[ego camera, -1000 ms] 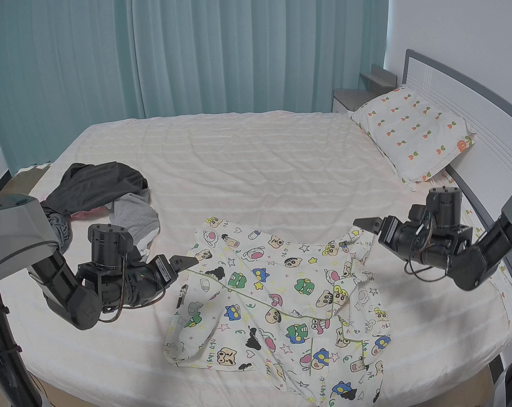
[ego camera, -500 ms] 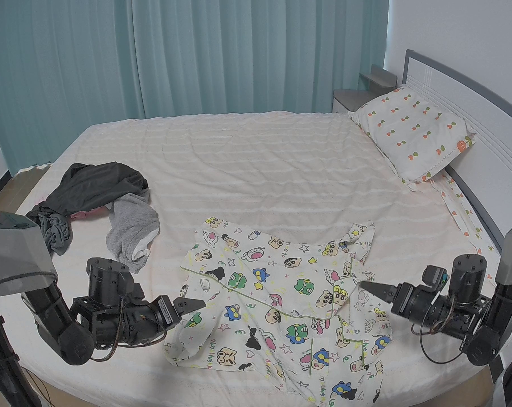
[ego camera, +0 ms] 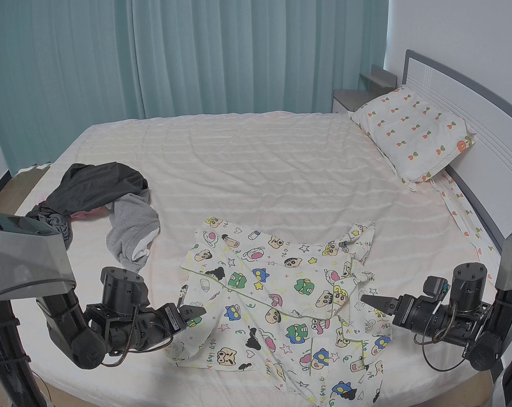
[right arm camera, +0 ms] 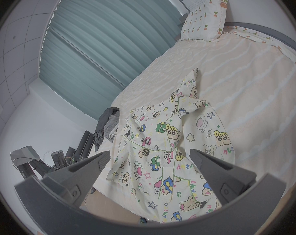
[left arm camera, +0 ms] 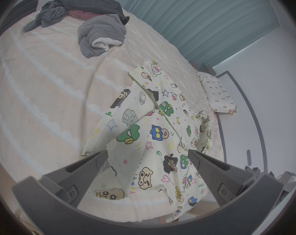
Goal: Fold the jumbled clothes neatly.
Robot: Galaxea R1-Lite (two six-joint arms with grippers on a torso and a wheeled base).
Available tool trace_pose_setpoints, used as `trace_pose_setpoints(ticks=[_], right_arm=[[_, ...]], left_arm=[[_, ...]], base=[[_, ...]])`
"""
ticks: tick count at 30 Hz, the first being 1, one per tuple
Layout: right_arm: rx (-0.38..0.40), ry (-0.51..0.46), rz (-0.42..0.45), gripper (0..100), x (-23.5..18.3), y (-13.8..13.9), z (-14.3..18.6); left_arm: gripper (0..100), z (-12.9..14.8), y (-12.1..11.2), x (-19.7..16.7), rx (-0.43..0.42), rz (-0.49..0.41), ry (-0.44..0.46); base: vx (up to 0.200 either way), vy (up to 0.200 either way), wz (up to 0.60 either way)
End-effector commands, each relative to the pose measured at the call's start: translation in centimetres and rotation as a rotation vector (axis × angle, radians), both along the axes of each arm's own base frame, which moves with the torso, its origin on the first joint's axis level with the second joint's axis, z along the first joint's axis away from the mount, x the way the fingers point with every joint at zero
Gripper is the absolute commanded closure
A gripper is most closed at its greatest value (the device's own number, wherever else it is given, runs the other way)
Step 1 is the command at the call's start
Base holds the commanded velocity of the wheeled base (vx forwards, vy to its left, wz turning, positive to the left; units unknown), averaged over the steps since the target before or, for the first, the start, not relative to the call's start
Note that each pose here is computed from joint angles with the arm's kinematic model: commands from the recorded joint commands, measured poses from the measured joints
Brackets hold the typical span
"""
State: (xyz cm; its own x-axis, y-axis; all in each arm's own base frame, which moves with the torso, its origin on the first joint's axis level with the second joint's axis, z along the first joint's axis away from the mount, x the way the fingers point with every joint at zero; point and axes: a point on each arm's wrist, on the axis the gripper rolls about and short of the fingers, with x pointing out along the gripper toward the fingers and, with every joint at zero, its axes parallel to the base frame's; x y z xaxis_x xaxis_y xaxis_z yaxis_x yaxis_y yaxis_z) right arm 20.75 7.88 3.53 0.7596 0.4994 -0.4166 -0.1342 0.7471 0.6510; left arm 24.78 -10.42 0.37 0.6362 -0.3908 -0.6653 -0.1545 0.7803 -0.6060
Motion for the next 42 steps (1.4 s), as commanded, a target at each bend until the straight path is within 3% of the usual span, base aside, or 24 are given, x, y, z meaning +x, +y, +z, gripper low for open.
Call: trace_pose_setpoints(ticks=[1, 5, 8, 28, 40, 42], right_arm=[[0.003, -0.008, 0.004, 0, 0.0, 0.1, 0.0], [0.001, -0.010, 0.003, 0, 0.0, 0.1, 0.1], [0.001, -0.012, 0.003, 0, 0.0, 0.1, 0.1], [-0.001, -0.006, 0.005, 0, 0.0, 0.2, 0.0], [0.000, -0.008, 0.005, 0, 0.0, 0.2, 0.0], [0.000, -0.008, 0.005, 0, 0.0, 0.2, 0.0]], left_arm=[[0, -1.6, -0.7, 0.0, 0.026, -0.016, 0.043], [0, -1.8, -2.5, -0.9, 0.044, -0.063, 0.054], [0, -2.3, -3.1, -0.7, 0.069, -0.032, 0.050], [0, -2.7, -2.9, -1.6, 0.116, -0.008, 0.067], [0, -3.8, -4.2, 0.1, 0.175, 0.036, 0.018], [0, -4.2, -4.5, 0.1, 0.219, 0.038, 0.034]], base=[[0.000, 0.000, 0.00], [0.000, 0.000, 0.00], [0.000, 0.000, 0.00], [0.000, 0.000, 0.00], [0.000, 0.000, 0.00], [0.000, 0.000, 0.00]])
